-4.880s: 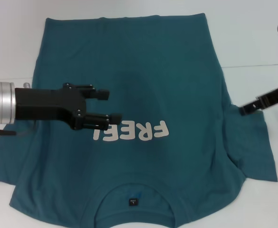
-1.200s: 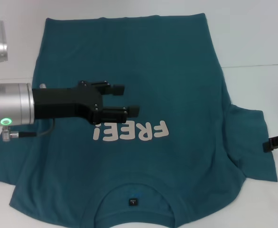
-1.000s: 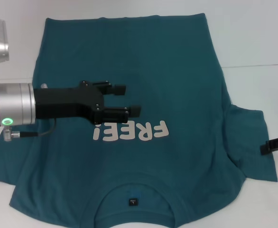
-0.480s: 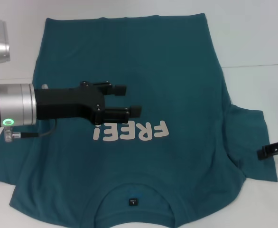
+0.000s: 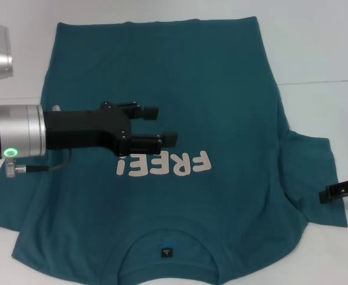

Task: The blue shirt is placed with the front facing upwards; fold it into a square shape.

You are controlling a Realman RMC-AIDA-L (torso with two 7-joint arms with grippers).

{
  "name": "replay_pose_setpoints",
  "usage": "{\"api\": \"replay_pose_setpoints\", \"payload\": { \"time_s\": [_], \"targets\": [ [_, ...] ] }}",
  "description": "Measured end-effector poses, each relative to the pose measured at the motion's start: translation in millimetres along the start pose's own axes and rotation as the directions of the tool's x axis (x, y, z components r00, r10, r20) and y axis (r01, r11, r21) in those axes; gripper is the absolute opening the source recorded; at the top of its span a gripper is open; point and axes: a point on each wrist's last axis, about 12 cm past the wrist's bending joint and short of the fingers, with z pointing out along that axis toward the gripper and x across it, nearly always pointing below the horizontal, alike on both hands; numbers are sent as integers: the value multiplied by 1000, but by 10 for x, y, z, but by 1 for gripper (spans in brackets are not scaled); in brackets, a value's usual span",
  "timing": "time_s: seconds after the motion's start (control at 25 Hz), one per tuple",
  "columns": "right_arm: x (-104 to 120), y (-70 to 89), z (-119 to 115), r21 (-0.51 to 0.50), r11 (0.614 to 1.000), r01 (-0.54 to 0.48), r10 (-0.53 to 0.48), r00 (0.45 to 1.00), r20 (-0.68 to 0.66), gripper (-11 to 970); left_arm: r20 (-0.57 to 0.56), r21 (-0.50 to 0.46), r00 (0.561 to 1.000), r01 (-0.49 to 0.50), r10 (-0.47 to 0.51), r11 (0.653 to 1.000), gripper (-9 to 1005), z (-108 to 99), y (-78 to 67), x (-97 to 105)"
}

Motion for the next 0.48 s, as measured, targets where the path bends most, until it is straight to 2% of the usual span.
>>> {"api": "replay_pose_setpoints", "payload": {
  "time_s": [0.48],
  "targets": [
    [4,-17,13,1,1000,-11,11,1000,10,923,2,4,1000,8,-8,1000,842,11,-5,11]
  ]
}}
